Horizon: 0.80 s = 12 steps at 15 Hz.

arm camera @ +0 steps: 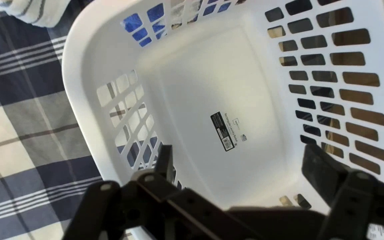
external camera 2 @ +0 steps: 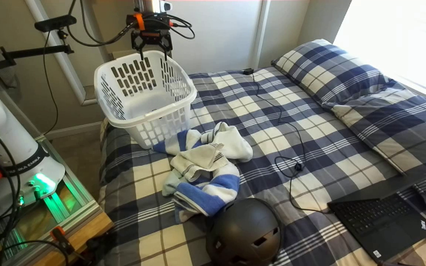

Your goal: Pick up the white basket and move it to be vertical with the left side of the bed

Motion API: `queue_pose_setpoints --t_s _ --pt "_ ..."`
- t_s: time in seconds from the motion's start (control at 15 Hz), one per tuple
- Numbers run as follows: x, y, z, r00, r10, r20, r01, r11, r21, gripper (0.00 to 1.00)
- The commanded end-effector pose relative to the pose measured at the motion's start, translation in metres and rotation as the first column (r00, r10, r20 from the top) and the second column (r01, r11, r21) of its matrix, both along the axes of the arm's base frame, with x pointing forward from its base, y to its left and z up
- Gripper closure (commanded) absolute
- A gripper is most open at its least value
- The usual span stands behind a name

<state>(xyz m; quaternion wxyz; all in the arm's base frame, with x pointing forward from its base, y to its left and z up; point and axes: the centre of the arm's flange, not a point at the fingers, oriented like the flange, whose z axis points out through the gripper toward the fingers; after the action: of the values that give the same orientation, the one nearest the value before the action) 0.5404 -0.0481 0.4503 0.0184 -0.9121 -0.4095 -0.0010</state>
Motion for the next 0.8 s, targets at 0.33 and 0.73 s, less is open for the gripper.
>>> queue_pose_setpoints --t_s 0.33,0.73 --pt "0.098 0.0 -0.037 0.923 0.362 -0.131 -0.381 0.909 -0.17 0.0" --pt "0.109 0.015 -0.042 0.897 0.43 -0.107 -0.443 0.865 -0.234 0.0"
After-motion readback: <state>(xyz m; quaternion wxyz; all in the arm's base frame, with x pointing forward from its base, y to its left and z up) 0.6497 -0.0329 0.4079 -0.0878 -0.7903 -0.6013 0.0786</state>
